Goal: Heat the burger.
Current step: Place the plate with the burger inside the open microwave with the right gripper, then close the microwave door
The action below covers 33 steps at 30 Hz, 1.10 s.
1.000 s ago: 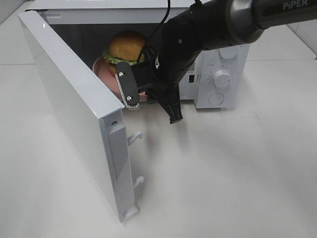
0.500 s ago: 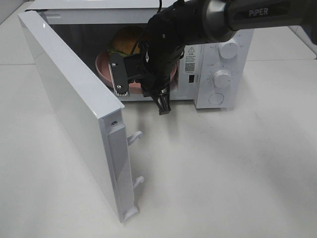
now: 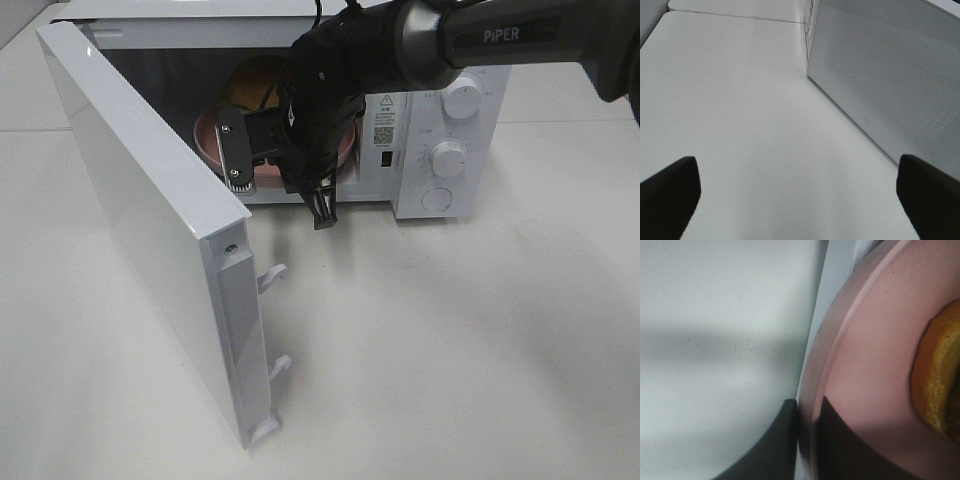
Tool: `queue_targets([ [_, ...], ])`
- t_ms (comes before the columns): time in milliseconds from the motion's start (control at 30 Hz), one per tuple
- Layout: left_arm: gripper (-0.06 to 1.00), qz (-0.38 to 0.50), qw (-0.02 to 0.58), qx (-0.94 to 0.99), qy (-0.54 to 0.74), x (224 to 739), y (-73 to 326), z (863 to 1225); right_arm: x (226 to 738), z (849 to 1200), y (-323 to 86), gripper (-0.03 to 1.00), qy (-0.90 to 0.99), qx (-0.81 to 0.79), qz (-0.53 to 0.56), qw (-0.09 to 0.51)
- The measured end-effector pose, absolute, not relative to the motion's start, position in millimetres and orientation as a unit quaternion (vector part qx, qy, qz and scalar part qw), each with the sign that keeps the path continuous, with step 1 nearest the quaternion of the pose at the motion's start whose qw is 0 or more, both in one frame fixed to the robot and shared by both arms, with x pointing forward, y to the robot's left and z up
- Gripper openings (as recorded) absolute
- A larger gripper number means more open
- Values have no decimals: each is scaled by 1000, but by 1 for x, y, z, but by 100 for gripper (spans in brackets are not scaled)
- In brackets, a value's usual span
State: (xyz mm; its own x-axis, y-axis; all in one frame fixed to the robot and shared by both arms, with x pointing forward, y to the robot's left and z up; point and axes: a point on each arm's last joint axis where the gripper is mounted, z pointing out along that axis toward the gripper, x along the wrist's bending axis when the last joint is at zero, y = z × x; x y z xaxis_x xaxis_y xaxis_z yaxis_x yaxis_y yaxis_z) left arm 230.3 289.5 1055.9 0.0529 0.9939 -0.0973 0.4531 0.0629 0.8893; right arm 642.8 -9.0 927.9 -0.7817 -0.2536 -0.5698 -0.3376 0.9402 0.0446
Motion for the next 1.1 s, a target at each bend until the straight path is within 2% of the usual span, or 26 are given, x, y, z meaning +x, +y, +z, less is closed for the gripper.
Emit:
queue_targets([
  [133, 99, 331, 409, 599, 604, 230, 290, 1056, 645, 930, -8, 19, 938, -158, 77, 300],
  [167, 99, 331, 409, 599, 604, 230, 290, 1056, 645, 930, -7, 25, 936, -156, 81, 303],
  [233, 99, 331, 409, 599, 604, 230, 290, 1056, 645, 931, -7, 29, 936, -155, 82, 304],
  [300, 99, 331, 409, 599, 604, 230, 290, 1056, 645, 931, -7, 38, 937, -145, 86, 305],
  [433, 99, 331, 409, 599, 604, 230, 290, 1056, 646, 931, -7, 46, 937, -144, 87, 307],
  [833, 99, 331, 409, 599, 604, 230, 290, 1056, 647, 931, -7, 49, 938, -116, 96, 314],
  [1100, 99, 331, 409, 599, 604, 230, 290, 1056, 649, 945, -6, 51, 929, -101, 112, 338],
])
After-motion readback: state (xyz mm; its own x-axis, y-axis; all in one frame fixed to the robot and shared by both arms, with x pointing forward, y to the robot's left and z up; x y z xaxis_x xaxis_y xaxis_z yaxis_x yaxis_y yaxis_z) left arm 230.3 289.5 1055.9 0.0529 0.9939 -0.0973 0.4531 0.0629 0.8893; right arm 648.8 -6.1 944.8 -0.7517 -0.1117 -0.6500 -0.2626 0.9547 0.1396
